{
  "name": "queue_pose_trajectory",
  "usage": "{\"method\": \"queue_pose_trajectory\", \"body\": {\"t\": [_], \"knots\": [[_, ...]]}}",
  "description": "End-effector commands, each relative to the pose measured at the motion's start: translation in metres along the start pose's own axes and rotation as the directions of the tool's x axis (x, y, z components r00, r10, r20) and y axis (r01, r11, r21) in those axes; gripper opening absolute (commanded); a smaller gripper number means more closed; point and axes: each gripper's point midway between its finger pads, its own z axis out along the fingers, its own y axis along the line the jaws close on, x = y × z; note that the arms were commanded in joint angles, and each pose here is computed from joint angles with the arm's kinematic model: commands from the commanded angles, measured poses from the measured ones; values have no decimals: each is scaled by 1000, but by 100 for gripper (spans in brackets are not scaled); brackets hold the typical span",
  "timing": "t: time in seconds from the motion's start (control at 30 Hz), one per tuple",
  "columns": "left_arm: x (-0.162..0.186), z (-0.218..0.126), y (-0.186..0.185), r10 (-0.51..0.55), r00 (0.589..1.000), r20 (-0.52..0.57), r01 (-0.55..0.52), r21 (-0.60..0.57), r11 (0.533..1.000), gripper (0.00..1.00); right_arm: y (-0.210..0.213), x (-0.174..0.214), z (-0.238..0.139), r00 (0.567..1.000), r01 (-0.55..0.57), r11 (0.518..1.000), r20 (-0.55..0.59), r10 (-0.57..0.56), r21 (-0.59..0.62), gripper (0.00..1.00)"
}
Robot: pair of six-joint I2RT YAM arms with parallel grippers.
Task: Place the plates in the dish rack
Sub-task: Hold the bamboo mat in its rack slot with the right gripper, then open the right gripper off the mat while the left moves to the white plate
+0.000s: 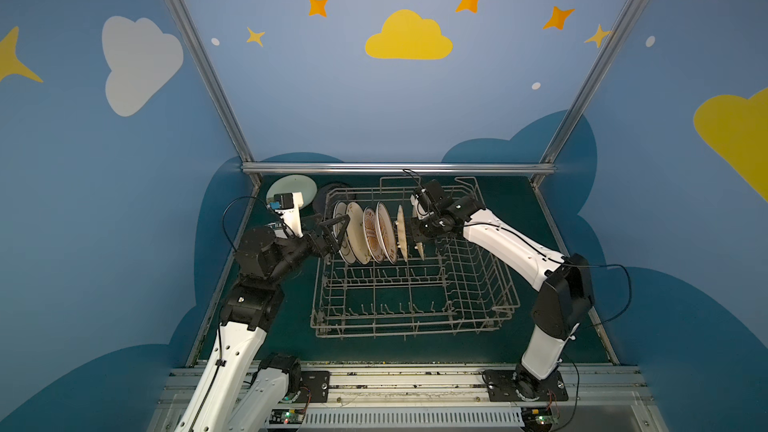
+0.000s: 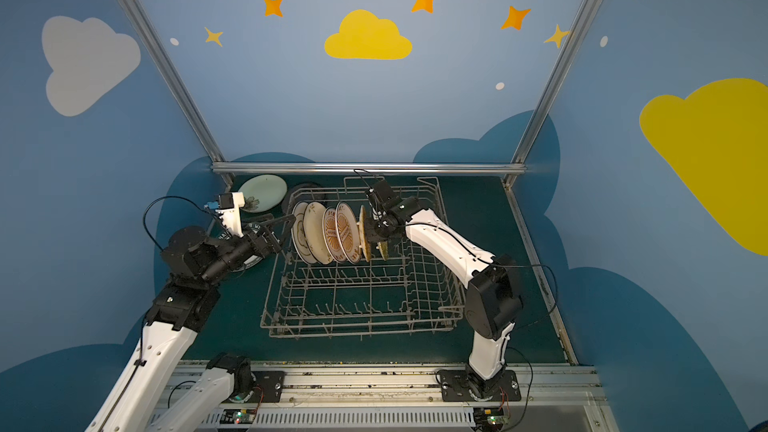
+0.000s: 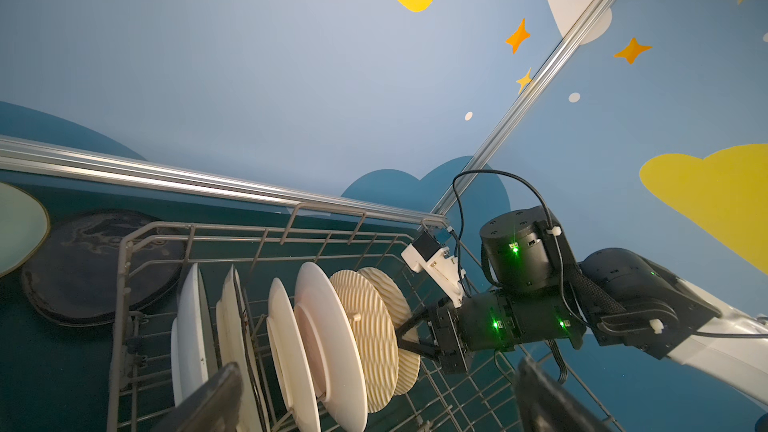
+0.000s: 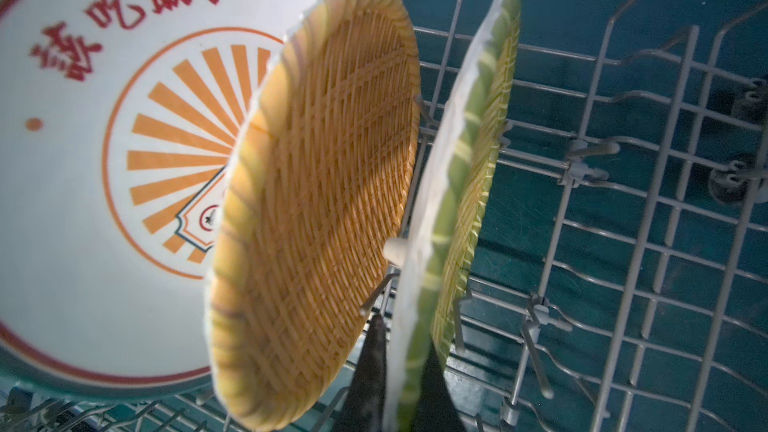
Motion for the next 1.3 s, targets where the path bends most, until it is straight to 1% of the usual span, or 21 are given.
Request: {"method": "queue_pose_trajectory", "body": {"t": [0.0, 0.3, 0.37, 0.53, 0.83, 1.27], "knots": [[2, 1, 0, 15, 1000, -5, -15, 4, 1000, 100, 14, 38, 15, 989, 0, 997, -145, -11, -78, 0], [2, 1, 0, 16, 1000, -7, -16, 1, 1000, 100, 19, 35, 19, 991, -16, 995, -136, 2, -100, 0], [2, 1, 0, 14, 1000, -8, -14, 3, 1000, 100, 14, 34, 21, 992, -17, 997, -128, 8, -71, 0], [2, 1, 1, 16, 1000, -5, -16, -1, 1000, 100, -5, 40, 25, 988, -27, 999, -154, 32, 31, 0], [2, 1, 0, 13, 1000, -7, -13, 2, 1000, 100, -28, 41, 23, 989, -35, 987, -139, 58, 159, 0], [2, 2, 1, 12, 1000, -8, -12, -1, 1000, 100, -42, 43, 24, 988, -27, 970, -144, 63, 240, 0]]}}
